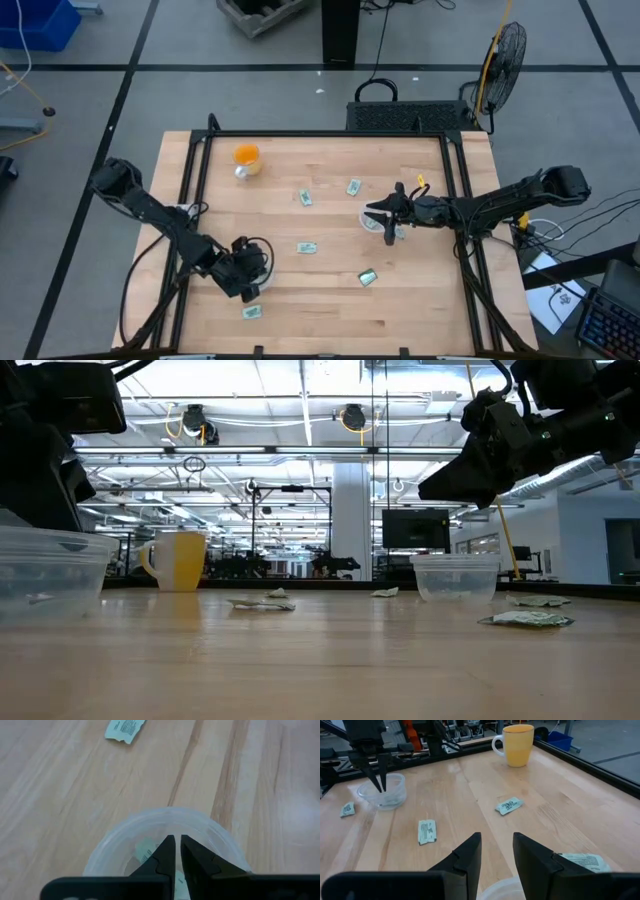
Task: Pick and place Stevia / Truvia into bins
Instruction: Put the stevia packet into the left transparent container
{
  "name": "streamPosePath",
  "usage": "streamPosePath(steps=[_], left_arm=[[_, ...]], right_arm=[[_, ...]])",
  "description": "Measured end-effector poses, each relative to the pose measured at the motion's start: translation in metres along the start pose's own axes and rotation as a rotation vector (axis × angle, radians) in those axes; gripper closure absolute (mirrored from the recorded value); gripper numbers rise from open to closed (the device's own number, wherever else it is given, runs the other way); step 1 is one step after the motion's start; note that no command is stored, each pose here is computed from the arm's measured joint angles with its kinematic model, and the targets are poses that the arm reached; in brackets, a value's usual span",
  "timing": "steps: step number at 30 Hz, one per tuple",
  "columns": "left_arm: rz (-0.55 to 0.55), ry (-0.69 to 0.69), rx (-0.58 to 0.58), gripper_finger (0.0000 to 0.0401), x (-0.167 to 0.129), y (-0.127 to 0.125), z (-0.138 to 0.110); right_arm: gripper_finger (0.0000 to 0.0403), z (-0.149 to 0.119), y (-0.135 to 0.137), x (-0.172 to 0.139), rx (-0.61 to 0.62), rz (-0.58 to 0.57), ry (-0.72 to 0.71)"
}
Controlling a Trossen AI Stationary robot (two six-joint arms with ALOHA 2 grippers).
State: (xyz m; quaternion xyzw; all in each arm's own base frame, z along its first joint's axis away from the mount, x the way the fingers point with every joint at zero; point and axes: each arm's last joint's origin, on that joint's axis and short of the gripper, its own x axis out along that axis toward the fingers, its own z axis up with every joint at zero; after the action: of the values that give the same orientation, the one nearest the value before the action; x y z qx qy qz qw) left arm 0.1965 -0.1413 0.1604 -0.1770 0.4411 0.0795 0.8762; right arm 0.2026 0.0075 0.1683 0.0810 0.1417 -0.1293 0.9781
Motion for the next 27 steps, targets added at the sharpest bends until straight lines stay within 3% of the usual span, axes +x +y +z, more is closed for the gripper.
streamPosePath(steps=[8, 12, 18, 20, 24, 27], left_arm=[[-0.112, 0.049, -0.043, 0.0396, -0.012, -0.001, 0.007], [-0.202, -0.014, -0.085, 0.0390, -0.029, -0.001, 0.018], [-0.334, -0.184, 0.052, 0.0383, -0.058, -0.003, 0.033], [-0.370, -0.211, 0.050, 0.0390, -0.062, -0.004, 0.036], [-0.469, -0.103, 0.000, 0.0397, -0.063, -0.009, 0.031], [-0.494, 0.014, -0.124, 0.0389, -0.060, -0.012, 0.024]], right_arm=[[0.0298, 0.000, 0.000, 0.000, 0.001, 0.001, -0.003], [0.0298, 0.001, 0.000, 0.000, 0.003, 0.002, -0.008], [0.0298, 0.001, 0.000, 0.000, 0.002, 0.002, -0.008], [0.0298, 0.001, 0.000, 0.000, 0.002, 0.002, -0.009], [0.0298, 0.001, 0.000, 0.000, 0.002, 0.002, -0.008], [0.0298, 0.001, 0.000, 0.000, -0.002, 0.002, -0.007]])
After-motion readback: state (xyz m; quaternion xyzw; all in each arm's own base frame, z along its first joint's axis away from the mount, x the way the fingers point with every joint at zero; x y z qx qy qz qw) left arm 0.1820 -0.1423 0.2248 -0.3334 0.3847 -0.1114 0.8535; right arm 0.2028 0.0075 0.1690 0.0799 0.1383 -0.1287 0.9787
